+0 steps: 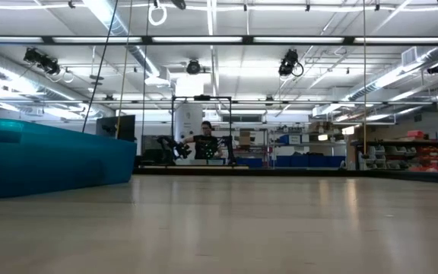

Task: Pick and place USB-C Cables
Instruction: Put the white charger cable into the blue bin

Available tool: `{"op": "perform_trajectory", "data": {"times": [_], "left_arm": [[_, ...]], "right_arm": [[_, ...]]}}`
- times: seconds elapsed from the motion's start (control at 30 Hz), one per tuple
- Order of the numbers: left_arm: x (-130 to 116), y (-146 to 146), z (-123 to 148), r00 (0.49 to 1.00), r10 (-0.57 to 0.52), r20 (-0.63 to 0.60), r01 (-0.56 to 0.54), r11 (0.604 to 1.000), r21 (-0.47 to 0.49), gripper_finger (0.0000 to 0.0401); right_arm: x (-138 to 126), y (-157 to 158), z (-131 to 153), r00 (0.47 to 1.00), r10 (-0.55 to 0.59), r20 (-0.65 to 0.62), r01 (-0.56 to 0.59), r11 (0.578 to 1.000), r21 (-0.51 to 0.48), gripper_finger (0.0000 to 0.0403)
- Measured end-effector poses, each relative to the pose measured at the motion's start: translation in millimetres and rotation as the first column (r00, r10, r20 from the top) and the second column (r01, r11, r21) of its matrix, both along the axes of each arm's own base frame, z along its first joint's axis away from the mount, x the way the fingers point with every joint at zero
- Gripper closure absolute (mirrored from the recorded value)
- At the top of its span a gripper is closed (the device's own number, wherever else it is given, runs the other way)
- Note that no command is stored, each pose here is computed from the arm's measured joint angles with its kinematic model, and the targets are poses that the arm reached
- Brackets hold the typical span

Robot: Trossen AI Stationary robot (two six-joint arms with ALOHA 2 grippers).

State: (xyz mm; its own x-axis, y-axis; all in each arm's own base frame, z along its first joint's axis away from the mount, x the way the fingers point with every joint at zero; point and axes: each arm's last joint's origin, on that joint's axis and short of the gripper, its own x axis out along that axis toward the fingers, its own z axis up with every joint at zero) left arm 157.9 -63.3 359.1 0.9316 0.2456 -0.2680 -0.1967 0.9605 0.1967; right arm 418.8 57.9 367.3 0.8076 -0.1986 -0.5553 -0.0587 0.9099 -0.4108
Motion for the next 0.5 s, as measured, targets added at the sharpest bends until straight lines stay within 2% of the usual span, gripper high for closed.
{"op": "perform_trajectory", "data": {"times": [0.2,0.5], "left_arm": [[3,-2,2,1.000,-0.025,0.017,0.025,1.000,-0.011,0.0200],[17,-11,1,0.997,-0.075,0.037,0.074,0.997,0.012,0.0141]], "right_arm": [[3,17,5,0.996,0.053,0.072,-0.050,0.998,-0.038,0.0396],[8,6,8,0.990,0.079,0.119,-0.081,0.997,0.015,0.0396]]}}
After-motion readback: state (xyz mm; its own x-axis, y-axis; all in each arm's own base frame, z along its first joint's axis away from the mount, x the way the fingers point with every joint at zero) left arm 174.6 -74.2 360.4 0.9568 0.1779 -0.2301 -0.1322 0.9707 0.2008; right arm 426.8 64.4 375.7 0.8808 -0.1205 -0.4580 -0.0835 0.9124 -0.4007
